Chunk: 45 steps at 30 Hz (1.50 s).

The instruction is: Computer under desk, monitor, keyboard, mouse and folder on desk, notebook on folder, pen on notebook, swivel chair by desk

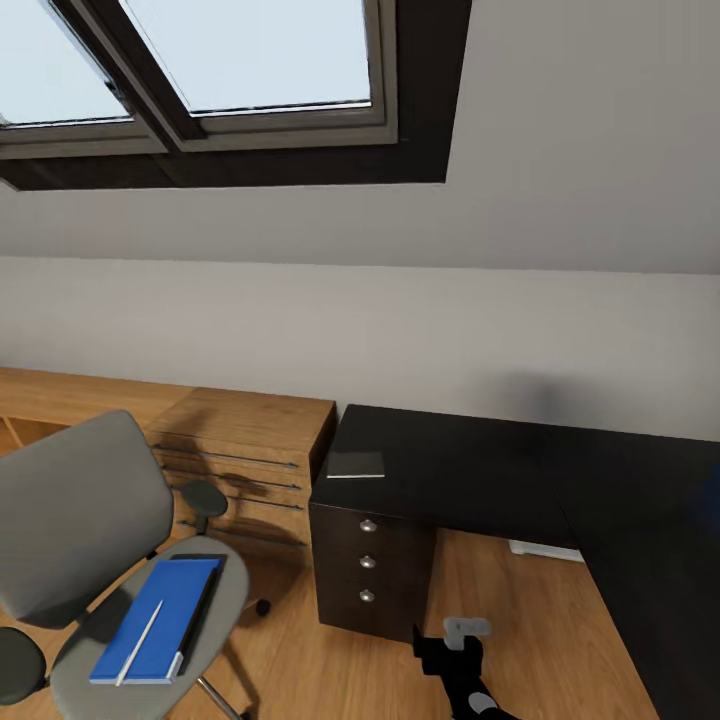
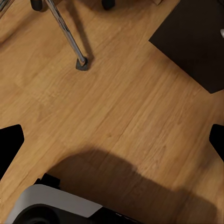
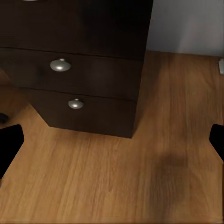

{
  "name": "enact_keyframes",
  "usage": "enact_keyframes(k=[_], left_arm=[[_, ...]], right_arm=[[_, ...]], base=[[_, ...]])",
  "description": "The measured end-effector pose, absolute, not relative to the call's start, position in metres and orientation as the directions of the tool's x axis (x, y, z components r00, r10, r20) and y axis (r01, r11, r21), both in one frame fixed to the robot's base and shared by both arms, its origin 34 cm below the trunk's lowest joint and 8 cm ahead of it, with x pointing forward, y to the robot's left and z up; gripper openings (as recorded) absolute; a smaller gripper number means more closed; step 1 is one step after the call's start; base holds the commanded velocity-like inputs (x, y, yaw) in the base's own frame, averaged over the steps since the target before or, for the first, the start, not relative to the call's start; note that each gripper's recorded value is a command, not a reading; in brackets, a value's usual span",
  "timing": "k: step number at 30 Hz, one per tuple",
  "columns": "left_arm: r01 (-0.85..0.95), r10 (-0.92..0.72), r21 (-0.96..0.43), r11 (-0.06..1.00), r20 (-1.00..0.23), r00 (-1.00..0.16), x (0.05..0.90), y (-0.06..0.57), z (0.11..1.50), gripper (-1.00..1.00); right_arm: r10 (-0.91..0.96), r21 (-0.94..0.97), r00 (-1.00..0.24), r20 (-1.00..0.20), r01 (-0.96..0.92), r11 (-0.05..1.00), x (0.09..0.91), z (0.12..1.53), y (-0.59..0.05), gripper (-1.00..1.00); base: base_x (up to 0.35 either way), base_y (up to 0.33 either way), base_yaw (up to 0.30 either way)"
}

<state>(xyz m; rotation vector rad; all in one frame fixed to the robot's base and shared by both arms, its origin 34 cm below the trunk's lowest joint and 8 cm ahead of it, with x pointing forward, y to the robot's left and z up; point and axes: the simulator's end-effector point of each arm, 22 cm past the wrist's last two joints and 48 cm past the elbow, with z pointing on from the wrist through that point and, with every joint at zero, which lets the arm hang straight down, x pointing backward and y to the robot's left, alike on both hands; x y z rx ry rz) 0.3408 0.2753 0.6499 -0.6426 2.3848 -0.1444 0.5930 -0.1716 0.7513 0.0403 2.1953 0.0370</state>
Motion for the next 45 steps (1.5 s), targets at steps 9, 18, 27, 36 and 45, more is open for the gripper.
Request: enact_keyframes(k=[9, 18, 27, 36, 45], left_arm=[[-0.354, -0.429, -0.244, 0.903, -0.578, -0.694, 0.341, 0.269, 0.650, 1.00], [-0.335, -0.408, -0.236, 0.912, -0.581, -0.704, 0.341, 0.268, 0.650, 1.00], [-0.336, -0.409, -0.234, 0.912, -0.581, -0.704, 0.341, 0.268, 0.650, 1.00], [-0.338, -0.409, -0.232, 0.912, -0.576, -0.708, 0.339, 0.269, 0.648, 1.00], [-0.340, -0.408, -0.227, 0.912, -0.570, -0.713, 0.335, 0.269, 0.646, 1.00]], right_arm=[[0.038, 0.036, -0.595, -0.803, 0.015, 0.999, 0.587, 0.747, -0.173, 1.00], [0.038, 0.037, -0.596, -0.802, 0.014, 0.999, 0.587, 0.746, -0.172, 1.00], [0.038, 0.039, -0.595, -0.803, 0.010, 0.999, 0.587, 0.747, -0.170, 1.00], [0.038, 0.040, -0.602, -0.798, 0.010, 0.999, 0.585, 0.743, -0.169, 1.00], [0.039, 0.041, -0.608, -0.793, 0.011, 0.999, 0.583, 0.739, -0.169, 1.00]], base=[[0.000, 0.000, 0.002], [0.000, 0.000, 0.000], [0.000, 0.074, 0.030], [0.000, 0.178, 0.192], [0.000, 0.190, 0.230]])
